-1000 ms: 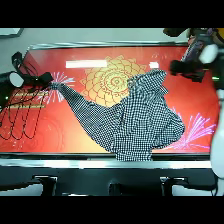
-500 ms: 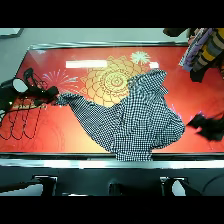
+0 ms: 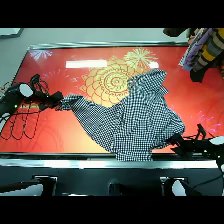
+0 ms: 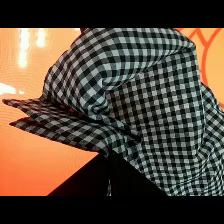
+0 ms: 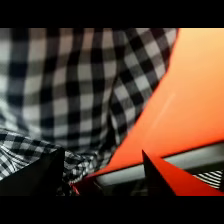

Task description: Fold the clothes and pants, and hang the long-sleeved shirts on hangers.

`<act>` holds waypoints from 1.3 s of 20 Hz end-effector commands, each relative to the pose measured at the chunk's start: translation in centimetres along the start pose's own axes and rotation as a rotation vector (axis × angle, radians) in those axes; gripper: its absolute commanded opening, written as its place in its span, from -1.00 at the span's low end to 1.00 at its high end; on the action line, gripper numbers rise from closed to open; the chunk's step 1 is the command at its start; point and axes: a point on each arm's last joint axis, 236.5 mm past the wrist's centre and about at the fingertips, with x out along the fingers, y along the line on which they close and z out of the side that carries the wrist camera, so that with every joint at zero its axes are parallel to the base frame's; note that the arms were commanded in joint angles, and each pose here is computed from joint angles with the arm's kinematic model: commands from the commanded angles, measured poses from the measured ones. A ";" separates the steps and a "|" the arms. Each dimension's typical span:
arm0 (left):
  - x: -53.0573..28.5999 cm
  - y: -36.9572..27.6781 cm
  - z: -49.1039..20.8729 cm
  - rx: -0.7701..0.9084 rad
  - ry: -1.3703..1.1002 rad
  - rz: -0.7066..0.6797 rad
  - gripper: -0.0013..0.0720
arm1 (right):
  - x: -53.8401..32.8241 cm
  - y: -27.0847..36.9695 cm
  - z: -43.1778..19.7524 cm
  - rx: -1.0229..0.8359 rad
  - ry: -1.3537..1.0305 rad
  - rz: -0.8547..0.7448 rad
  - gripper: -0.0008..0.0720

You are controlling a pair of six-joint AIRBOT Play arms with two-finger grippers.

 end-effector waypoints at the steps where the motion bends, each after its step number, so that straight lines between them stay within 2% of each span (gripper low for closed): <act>1: 0.0 -0.2 0.4 0.000 -0.019 -0.007 -0.91 | 2.3 0.5 0.6 0.029 0.021 0.075 0.31; 2: 0.0 -0.2 0.5 0.000 -0.022 -0.008 -0.91 | 2.9 0.4 0.2 0.025 0.049 0.082 -0.07; 3: 0.0 -0.2 0.5 0.000 -0.022 -0.008 -0.91 | 3.2 0.3 -0.3 0.017 0.079 0.090 -0.76; 4: 0.0 -0.2 0.5 0.000 -0.023 -0.009 -0.91 | 3.1 0.7 -0.5 0.013 0.091 0.105 -0.89; 7: -0.9 -0.9 1.4 0.007 -0.052 -0.022 -0.91 | -0.5 3.7 2.0 -0.055 0.024 0.143 -0.89; 9: -3.6 -2.6 3.9 0.028 -0.133 -0.059 -0.91 | -6.2 8.0 6.7 -0.125 -0.134 0.175 -0.89; 12: -12.2 -7.4 9.8 0.142 -0.362 -0.145 -0.92 | -19.6 17.6 12.8 -0.285 -0.471 0.286 -0.89; 14: -20.6 -9.9 13.2 0.202 -0.565 -0.175 -0.92 | -29.1 23.3 13.3 -0.423 -0.686 0.329 -0.89; 17: -34.6 -12.1 14.8 0.263 -0.878 -0.205 -0.92 | -40.6 29.7 9.3 -0.640 -0.935 0.358 -0.89; 20: -46.6 -11.4 12.3 0.241 -1.121 -0.216 -0.92 | -47.4 33.1 2.8 -0.813 -1.097 0.354 -0.89; 26: -61.2 -6.4 2.6 0.164 -1.421 -0.196 -0.92 | -55.4 32.9 -7.8 -0.901 -1.471 0.251 -0.89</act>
